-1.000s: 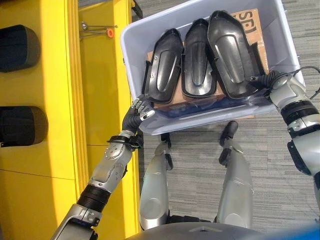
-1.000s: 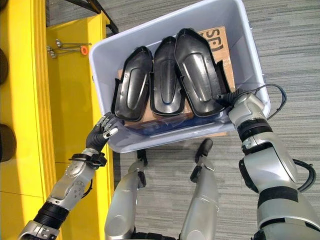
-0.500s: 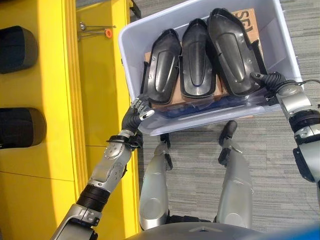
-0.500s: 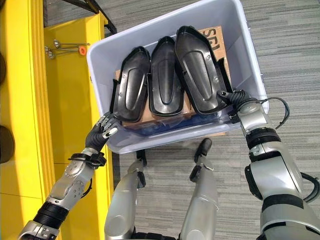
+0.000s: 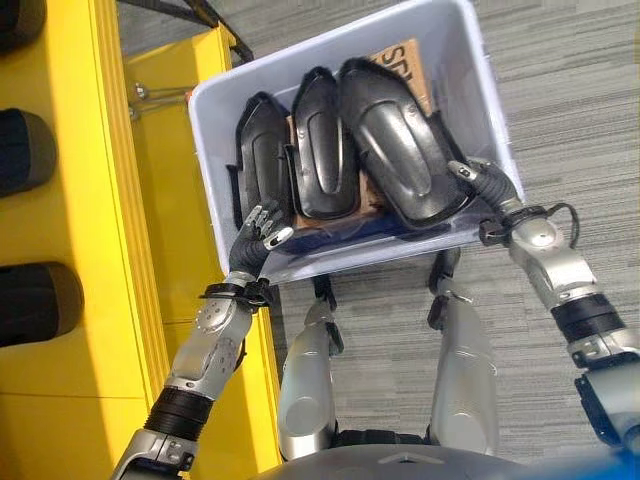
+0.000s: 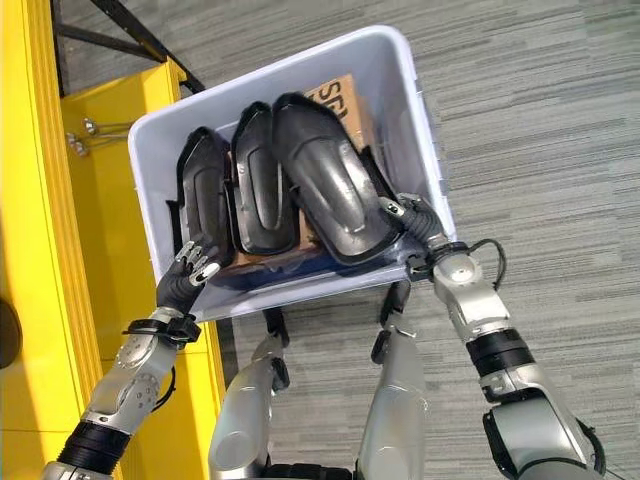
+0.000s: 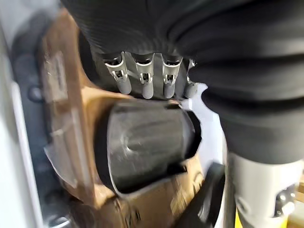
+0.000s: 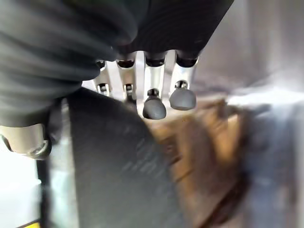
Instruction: Move parts from the plastic box to the shelf.
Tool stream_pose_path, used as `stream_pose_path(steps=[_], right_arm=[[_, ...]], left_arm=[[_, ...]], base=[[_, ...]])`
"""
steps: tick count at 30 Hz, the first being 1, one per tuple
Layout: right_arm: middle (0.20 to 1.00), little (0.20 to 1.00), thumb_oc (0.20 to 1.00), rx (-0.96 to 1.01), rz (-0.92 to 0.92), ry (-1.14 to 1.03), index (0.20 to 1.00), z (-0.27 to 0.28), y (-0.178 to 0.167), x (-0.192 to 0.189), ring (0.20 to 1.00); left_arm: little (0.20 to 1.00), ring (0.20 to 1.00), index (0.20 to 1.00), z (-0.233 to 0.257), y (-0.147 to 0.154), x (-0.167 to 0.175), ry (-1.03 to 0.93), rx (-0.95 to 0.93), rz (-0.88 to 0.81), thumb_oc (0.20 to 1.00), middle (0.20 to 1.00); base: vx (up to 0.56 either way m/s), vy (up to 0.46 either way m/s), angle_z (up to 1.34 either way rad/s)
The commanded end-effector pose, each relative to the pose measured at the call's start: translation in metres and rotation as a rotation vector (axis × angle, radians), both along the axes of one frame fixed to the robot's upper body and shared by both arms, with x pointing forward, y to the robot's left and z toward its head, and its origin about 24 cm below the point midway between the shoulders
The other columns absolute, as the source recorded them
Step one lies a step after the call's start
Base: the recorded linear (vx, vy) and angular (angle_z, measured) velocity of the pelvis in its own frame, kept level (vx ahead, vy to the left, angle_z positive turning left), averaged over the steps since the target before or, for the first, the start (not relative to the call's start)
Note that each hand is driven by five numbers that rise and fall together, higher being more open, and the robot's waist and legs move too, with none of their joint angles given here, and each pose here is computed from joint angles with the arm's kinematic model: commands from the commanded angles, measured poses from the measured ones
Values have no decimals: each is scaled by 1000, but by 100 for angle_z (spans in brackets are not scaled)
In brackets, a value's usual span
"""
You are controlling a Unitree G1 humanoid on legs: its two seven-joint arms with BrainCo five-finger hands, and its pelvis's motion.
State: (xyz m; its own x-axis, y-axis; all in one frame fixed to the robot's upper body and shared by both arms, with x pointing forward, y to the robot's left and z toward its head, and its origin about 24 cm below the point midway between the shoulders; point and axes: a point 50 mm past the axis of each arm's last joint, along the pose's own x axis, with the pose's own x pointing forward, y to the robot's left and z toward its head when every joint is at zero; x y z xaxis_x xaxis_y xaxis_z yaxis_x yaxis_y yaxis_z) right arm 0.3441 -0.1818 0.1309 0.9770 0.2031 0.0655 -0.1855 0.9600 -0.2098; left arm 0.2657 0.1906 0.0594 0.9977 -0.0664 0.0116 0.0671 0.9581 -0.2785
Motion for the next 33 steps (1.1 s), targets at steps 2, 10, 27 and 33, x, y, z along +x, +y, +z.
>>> stream_pose_path(steps=[2,10,27,33], right_arm=[[200,200,200,183,334,-202,200,41,76,-13,200],[200,200,200,239,372,-195,200,36,87,-23,200],[1000,1000,1000,168,81,-43,1000,10,47,-5,1000],[1000,1000,1000,-75,-82,-215,1000,69,20,11,1000]], left_arm=[[1000,1000,1000,22,5,-9,-113,21,-15,1000,1000],[1000,1000,1000,21,10,-15,-107,21,-6,1000,1000],[1000,1000,1000,20,10,-15,-93,24,-10,1000,1000],[1000,1000,1000,20,4,-10,-80,29,-31,1000,1000]], base=[[-7,4,-4],[0,3,-1],[12,6,4],[-1,0,-1]])
